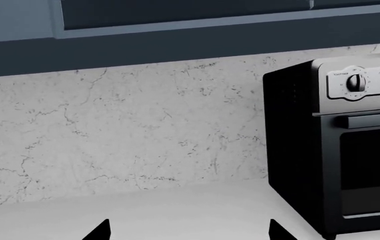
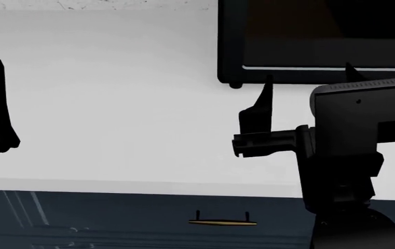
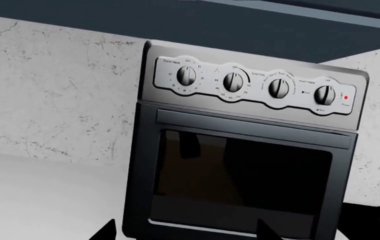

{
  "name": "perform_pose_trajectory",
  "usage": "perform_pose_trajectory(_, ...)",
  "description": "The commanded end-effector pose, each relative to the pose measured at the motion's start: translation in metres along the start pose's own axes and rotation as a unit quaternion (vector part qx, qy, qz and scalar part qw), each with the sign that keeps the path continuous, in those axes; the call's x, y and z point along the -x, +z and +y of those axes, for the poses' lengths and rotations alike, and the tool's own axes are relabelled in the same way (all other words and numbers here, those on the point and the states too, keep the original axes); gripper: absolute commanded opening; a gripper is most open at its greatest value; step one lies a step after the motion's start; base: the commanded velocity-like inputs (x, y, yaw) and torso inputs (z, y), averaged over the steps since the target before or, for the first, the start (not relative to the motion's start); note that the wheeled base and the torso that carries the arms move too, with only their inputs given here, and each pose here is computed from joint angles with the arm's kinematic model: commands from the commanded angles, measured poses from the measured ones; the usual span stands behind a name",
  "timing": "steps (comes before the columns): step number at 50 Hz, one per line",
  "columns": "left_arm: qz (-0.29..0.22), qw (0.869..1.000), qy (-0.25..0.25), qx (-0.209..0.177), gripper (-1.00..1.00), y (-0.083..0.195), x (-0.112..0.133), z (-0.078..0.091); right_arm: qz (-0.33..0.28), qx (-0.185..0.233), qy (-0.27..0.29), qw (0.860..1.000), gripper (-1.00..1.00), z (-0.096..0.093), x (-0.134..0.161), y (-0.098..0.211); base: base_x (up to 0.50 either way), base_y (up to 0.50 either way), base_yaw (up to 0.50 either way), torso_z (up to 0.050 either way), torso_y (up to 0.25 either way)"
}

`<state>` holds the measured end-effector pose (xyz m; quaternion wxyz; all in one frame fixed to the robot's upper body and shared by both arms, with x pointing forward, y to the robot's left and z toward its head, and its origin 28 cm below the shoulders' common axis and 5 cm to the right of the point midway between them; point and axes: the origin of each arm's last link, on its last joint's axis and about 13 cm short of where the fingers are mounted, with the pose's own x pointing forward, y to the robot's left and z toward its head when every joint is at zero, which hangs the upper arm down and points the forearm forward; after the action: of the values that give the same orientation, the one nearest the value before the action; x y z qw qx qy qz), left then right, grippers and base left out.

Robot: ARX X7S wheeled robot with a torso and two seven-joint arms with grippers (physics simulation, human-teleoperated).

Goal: Turn on the toaster oven by setting the timer.

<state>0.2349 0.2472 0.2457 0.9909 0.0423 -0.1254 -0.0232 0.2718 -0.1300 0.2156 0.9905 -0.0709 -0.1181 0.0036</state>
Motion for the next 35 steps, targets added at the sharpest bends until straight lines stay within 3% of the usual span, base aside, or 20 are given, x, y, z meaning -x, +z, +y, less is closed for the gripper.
perform_pose_trajectory(1,0.001,1.000,-0.003,-0.001,1.00,-0.0010,0.0005,-0.0009,-0.002,-0.004,-0.006,1.000,1.00,-0.0014,0.0011,0.0015,0.50,0.00,0.00,0.000,0.000)
perform_pose_trajectory(30,-0.003,1.000,-0.002,0.001,1.00,0.0009,0.0022,0.0003,-0.001,0.000,-0.007,1.000,1.00,-0.0008,0.0024,0.0009,0.50,0.00,0.00,0.000,0.001)
perform_pose_trajectory(35,-0.004,1.000,-0.002,0.001,1.00,0.0013,0.0016,0.0006,0.000,-0.002,-0.007,1.000,1.00,0.0000,0.0021,0.0014,0.00,0.00,0.00,0.000,0.000)
